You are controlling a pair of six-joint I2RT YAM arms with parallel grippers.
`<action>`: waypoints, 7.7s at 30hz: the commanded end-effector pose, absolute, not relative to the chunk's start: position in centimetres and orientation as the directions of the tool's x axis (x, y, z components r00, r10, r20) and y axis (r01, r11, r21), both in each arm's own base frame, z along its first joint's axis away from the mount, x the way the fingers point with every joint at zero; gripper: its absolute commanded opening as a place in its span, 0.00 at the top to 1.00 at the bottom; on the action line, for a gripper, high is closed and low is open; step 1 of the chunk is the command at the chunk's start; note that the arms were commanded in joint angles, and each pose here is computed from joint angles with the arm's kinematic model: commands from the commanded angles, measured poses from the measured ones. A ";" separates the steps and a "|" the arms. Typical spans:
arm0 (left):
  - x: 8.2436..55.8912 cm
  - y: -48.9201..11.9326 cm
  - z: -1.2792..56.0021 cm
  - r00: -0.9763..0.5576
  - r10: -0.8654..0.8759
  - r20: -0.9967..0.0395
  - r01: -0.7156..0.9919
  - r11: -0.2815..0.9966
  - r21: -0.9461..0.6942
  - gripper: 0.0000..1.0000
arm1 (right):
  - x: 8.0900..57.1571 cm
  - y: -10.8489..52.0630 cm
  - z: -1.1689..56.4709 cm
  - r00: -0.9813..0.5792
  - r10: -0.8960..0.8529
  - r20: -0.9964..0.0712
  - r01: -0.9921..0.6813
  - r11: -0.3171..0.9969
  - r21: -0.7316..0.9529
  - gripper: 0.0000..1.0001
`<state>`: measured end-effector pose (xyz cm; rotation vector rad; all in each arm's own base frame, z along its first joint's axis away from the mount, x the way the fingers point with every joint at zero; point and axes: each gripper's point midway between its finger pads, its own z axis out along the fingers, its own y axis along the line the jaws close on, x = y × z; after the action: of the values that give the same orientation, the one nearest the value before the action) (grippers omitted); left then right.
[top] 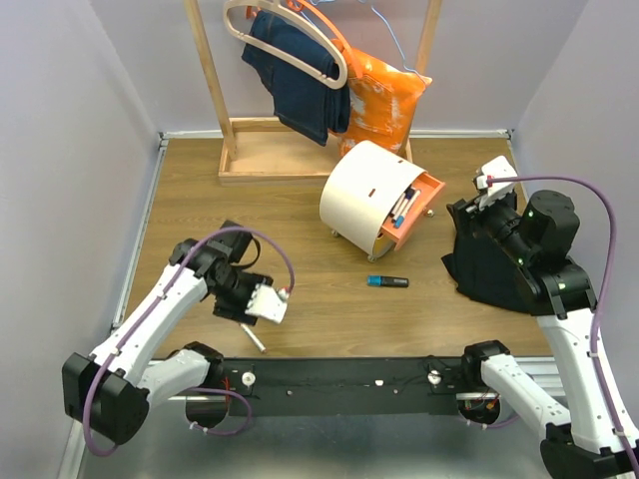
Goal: Sort the stationery into containers
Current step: Pick up the pen from the corner of the board, then place the pen in the drawer, then move the pen to the center of the board, then pick up the pen from the center of the board.
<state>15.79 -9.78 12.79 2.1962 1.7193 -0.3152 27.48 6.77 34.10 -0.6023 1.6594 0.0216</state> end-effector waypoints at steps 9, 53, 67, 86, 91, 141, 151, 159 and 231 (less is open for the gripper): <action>12.0 -8.9 6.0 0.672 0.649 -0.357 0.723 -0.680 0.125 0.37 | 27.4 7.4 32.9 -0.103 -0.403 -0.909 -0.466 0.827 -0.314 0.27; 13.9 -20.2 20.7 0.367 0.635 -0.679 0.918 -0.365 0.154 0.96 | 29.0 6.7 32.5 -0.128 -0.368 -0.921 -0.397 0.870 -0.293 0.27; 26.9 -40.4 43.2 -0.382 -0.047 -0.923 0.921 0.061 -0.385 0.96 | 29.3 5.4 33.2 -0.128 -0.338 -0.932 -0.316 0.905 -0.285 0.27; 32.8 -45.1 34.6 -0.448 0.044 -0.893 0.859 0.297 -0.416 0.98 | 28.3 4.5 32.5 -0.146 -0.335 -0.931 -0.298 0.912 -0.281 0.27; 34.0 -45.1 32.1 -0.458 0.077 -0.886 0.833 0.386 -0.397 0.98 | 28.1 4.4 32.1 -0.151 -0.333 -0.931 -0.297 0.913 -0.278 0.27; 36.4 -17.3 39.6 -0.143 0.113 -0.983 0.565 0.825 0.013 0.18 | 21.7 13.3 6.5 0.335 -0.628 -0.702 -0.922 -0.064 -0.383 0.40; 36.9 -16.3 38.2 -0.187 0.078 -0.979 0.540 0.841 -0.036 0.17 | 23.2 12.6 4.1 0.343 -0.676 -0.652 -0.911 -0.071 -0.406 0.36; 37.2 -16.7 37.6 -0.208 0.059 -0.976 0.547 0.835 -0.066 0.18 | 24.0 12.8 2.9 0.267 -0.689 -0.674 -0.945 -0.051 -0.323 0.41; 34.9 -15.5 36.0 -0.253 -0.045 -0.966 0.539 0.823 -0.180 0.16 | 15.7 16.8 0.9 0.075 -0.766 -0.639 -0.997 -0.058 -0.047 0.45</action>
<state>35.50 -15.39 35.45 0.3863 1.7784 -0.5418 15.92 17.02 1.76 -1.8930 1.6895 0.6503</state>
